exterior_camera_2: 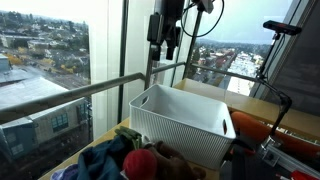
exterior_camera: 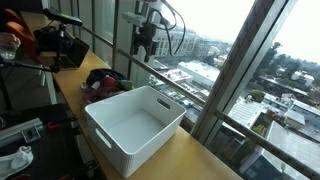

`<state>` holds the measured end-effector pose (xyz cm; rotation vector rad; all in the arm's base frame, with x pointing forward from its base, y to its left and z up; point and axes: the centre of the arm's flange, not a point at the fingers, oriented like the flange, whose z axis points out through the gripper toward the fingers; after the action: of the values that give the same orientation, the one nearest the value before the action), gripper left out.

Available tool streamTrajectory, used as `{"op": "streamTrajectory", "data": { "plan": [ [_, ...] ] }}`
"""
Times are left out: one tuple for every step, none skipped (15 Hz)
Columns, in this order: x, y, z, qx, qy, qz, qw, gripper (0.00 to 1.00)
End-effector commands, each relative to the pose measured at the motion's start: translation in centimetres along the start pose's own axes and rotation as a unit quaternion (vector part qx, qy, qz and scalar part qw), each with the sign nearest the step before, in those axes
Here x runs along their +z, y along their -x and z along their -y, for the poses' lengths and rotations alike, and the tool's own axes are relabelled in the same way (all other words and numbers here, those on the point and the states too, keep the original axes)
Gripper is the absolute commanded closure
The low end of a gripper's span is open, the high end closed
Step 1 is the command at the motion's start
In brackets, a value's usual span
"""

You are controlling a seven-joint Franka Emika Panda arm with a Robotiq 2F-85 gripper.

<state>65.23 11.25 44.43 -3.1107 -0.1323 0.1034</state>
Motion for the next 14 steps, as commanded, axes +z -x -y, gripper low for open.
{"op": "streamTrajectory", "data": {
  "plan": [
    [-9.0, 1.4, 2.1, -0.021, -0.003, 0.04, 0.999, 0.0],
    [-10.4, 2.0, 3.0, -0.027, 0.0, 0.047, 0.9985, 0.0],
    [-11.7, 2.5, 4.0, -0.034, 0.005, 0.053, 0.998, 0.0],
    [-13.2, 3.1, 4.8, -0.038, 0.012, 0.053, 0.9978, 0.0],
    [-14.1, 3.7, 5.3, -0.042, 0.018, 0.05, 0.9977, 0.0],
    [-11.9, 4.7, 4.1, -0.036, 0.01, 0.045, 0.9983, 0.0],
    [-12.8, 5.0, 4.8, -0.041, 0.011, 0.044, 0.9981, 0.0],
    [-13.3, 5.2, 5.2, -0.043, 0.012, 0.043, 0.998, 0.0],
    [-13.4, 5.2, 5.3, -0.044, 0.012, 0.043, 0.998, 0.0],
    [-13.3, 5.2, 5.3, -0.044, 0.012, 0.044, 0.998, 0.0],
    [-13.1, 5.0, 5.2, -0.043, 0.012, 0.046, 0.9979, 0.0],
    [-12.9, 4.9, 5.1, -0.043, 0.013, 0.047, 0.9979, 0.0],
    [-12.8, 4.9, 5.1, -0.042, 0.013, 0.049, 0.9978, 0.0],
    [-12.7, 4.8, 5.1, -0.042, 0.013, 0.049, 0.9978, 0.0]
  ]
}}
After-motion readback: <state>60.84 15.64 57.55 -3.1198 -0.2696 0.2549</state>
